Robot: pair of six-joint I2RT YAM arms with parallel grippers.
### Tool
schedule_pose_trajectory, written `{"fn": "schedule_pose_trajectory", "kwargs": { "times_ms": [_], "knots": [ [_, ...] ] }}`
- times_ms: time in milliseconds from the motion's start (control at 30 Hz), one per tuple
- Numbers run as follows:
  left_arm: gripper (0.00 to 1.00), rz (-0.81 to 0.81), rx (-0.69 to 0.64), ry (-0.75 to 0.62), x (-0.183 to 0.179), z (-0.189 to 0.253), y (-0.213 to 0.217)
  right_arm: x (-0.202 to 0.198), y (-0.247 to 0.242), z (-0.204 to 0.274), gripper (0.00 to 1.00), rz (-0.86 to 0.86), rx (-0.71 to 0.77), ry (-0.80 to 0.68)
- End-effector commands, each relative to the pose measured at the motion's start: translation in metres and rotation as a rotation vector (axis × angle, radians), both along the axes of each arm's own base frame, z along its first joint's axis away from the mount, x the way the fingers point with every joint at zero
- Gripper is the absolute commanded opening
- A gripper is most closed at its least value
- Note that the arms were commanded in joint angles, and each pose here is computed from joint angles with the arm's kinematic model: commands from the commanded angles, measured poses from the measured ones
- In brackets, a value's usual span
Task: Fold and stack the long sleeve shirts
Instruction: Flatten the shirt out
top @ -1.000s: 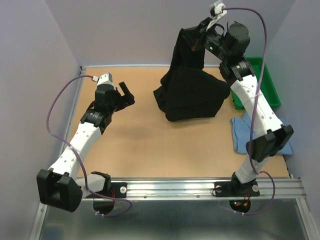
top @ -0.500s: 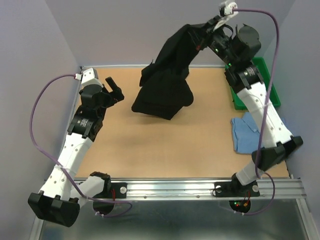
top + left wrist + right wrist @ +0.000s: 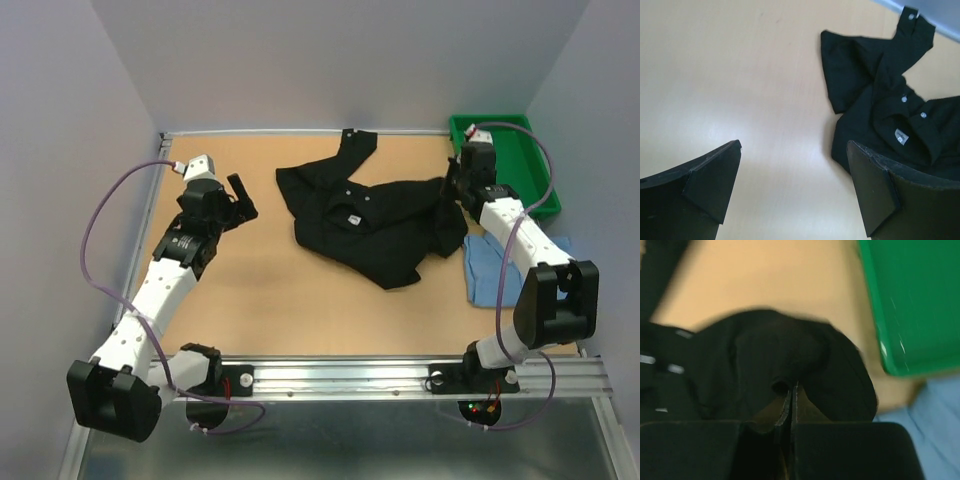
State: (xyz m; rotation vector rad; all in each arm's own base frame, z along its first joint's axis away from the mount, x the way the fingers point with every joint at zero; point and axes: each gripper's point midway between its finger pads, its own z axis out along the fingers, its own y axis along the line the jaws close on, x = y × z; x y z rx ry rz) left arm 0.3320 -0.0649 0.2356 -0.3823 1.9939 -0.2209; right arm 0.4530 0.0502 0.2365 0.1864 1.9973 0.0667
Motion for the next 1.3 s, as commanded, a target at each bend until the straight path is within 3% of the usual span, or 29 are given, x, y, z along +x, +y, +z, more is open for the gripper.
{"fn": "schedule_pose_trajectory", "kwargs": {
  "times_ms": [0,267,533,733,967,1200,1267],
  "knots": [
    [0.98,-0.059,-0.055,0.034,0.006,-0.019,-0.017,-0.028,-0.016,-0.053,0.01,-0.062,0.109,0.162],
    [0.98,-0.227,-0.194,0.202,0.014,-0.082,-0.068,-0.035,0.001,-0.078,0.01,0.009,0.155,0.235],
    [0.93,-0.292,-0.216,0.285,0.028,-0.127,-0.112,-0.036,0.027,-0.074,0.05,0.156,0.213,0.248],
    [0.77,-0.287,-0.290,0.354,0.048,-0.154,-0.134,-0.045,0.034,-0.075,0.06,0.194,0.241,0.256],
    [0.60,-0.351,-0.332,0.414,0.045,-0.181,-0.166,-0.057,0.037,-0.080,0.06,0.201,0.261,0.272],
    [0.42,-0.403,-0.396,0.416,0.043,-0.186,-0.185,-0.066,0.040,-0.085,0.06,0.208,0.291,0.291],
    [0.33,-0.420,-0.419,0.401,0.044,-0.183,-0.189,-0.068,0.043,-0.085,0.06,0.212,0.303,0.294]
  ]
}}
